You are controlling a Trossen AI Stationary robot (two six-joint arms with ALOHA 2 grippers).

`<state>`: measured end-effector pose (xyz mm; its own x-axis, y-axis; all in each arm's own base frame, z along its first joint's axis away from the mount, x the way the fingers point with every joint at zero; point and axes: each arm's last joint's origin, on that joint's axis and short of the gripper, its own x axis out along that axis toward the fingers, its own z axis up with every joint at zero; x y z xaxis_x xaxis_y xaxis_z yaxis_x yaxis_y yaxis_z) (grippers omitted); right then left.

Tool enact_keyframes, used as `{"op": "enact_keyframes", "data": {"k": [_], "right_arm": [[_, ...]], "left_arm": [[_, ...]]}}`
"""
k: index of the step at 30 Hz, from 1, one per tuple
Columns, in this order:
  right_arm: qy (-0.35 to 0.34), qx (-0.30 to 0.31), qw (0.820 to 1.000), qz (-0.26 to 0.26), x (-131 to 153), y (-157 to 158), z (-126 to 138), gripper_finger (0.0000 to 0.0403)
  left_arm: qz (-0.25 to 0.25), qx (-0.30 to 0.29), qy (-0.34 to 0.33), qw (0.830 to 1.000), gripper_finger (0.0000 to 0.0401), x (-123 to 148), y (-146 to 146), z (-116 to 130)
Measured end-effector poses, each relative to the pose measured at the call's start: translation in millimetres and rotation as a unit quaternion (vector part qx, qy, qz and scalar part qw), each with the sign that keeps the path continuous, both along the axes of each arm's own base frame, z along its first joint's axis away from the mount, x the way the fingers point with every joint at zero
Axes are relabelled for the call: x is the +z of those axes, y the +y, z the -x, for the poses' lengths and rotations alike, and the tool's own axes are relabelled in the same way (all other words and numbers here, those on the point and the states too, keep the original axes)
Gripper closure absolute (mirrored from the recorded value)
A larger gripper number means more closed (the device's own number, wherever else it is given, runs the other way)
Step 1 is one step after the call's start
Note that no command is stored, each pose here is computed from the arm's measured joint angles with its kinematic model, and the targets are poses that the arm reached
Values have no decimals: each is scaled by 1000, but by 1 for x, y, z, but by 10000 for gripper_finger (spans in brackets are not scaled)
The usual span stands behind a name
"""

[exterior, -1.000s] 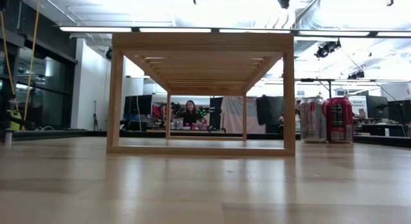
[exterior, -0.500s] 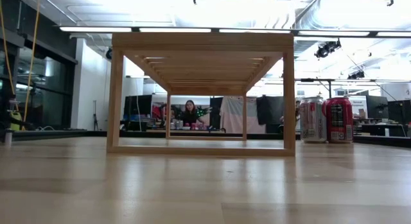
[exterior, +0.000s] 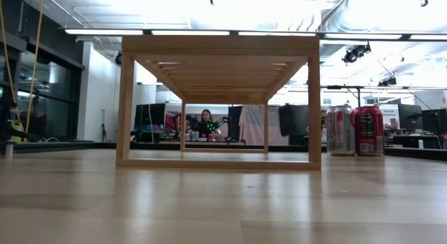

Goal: Place canned beverage on shelf
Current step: Put the bottom red soda can on the shelf aligned with the other red soda cans

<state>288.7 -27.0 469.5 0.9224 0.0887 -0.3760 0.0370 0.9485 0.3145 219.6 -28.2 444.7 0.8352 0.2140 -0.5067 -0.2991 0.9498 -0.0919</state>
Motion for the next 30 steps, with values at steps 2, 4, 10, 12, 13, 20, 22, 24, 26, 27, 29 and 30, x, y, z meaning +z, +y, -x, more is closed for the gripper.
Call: {"op": "enact_keyframes", "data": {"k": [2, 4, 10, 12, 13, 20, 22, 24, 26, 27, 29, 30], "right_arm": [[26, 6, 999, 19, 0, 0, -6, 31], [53, 14, 998, 32, -2, -1, -12, 31], [103, 43, 992, 61, -20, 3, -34, 31], [119, 58, 988, 74, -29, 6, -43, 31], [125, 64, 987, 78, -33, 8, -47, 31], [161, 94, 976, 112, -62, 18, -76, 31], [173, 91, 973, 119, -70, 20, -84, 31], [183, 86, 971, 127, -78, 21, -91, 31], [188, 86, 970, 126, -83, 22, -95, 31], [187, 85, 971, 125, -84, 23, -97, 31], [186, 84, 971, 123, -85, 23, -98, 32], [186, 83, 971, 122, -85, 23, -98, 33]], "left_arm": [[-36, -18, 21, 999, 109, -5, -1, -14], [-67, -35, 38, 996, 109, -9, -2, -27], [-127, -63, 87, 986, 109, -26, -3, -56], [-139, -71, 98, 983, 109, -30, -3, -61], [-145, -74, 101, 981, 109, -31, -4, -63], [-170, -83, 116, 975, 109, -34, -4, -66], [-174, -83, 114, 975, 109, -34, -4, -66], [-174, -83, 113, 975, 109, -33, -3, -65], [-174, -81, 112, 975, 109, -33, -3, -65], [-175, -81, 112, 975, 109, -33, -3, -65], [-175, -81, 112, 975, 109, -33, -3, -65], [-175, -81, 111, 975, 109, -33, -3, -65]]}}
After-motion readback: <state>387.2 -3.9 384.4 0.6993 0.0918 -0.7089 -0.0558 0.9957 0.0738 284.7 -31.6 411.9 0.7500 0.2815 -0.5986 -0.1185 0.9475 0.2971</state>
